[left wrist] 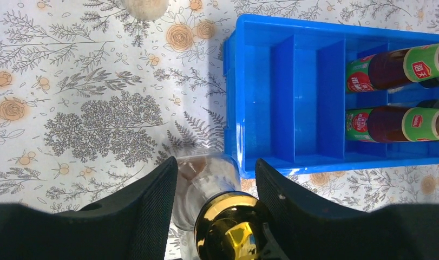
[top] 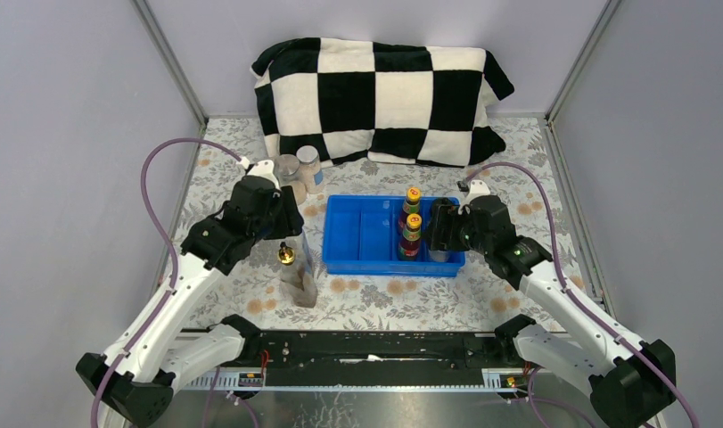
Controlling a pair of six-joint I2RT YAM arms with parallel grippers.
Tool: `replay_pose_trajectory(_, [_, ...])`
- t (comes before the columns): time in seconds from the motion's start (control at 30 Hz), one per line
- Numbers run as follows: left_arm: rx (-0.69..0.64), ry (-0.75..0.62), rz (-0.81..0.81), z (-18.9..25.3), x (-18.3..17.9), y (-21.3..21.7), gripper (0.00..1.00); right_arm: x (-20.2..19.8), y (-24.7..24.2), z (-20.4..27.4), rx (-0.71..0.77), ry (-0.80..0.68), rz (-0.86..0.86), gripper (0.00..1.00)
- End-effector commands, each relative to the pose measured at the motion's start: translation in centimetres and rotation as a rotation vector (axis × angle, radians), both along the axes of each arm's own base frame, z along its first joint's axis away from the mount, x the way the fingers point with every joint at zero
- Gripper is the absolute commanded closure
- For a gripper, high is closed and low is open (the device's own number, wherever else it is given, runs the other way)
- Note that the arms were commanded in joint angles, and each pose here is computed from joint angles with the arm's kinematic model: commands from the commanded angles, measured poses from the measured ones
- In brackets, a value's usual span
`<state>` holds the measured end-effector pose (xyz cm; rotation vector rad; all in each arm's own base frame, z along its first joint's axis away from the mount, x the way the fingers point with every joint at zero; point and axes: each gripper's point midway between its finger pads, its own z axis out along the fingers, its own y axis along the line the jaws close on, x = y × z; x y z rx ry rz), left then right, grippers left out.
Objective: Organize the condiment bottles
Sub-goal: Pick up the bottle from the center of the board.
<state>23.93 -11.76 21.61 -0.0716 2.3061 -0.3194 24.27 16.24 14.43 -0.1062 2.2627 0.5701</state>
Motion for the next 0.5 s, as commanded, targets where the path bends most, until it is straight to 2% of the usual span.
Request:
replay_pose_trajectory(0.0, [-0.011, -0.035, -0.016, 0.7, 0.7, -0.6, 0.41, 0.2, 0.7, 1.0, 0.037, -0.032, 0.015, 0.12])
replay_pose_trajectory(0.3, [-0.003, -0.035, -0.016, 0.6, 0.8, -0.5, 0.46, 0.2, 0.7, 0.3, 0.029, -0.017, 0.013, 0.13])
replay_pose_trajectory(0.47, [-0.008, -0.078, -0.01, 1.2, 1.1, -0.3, 0.5, 0.1, 0.7, -0.1, 0.028, -0.01, 0.013, 0.13])
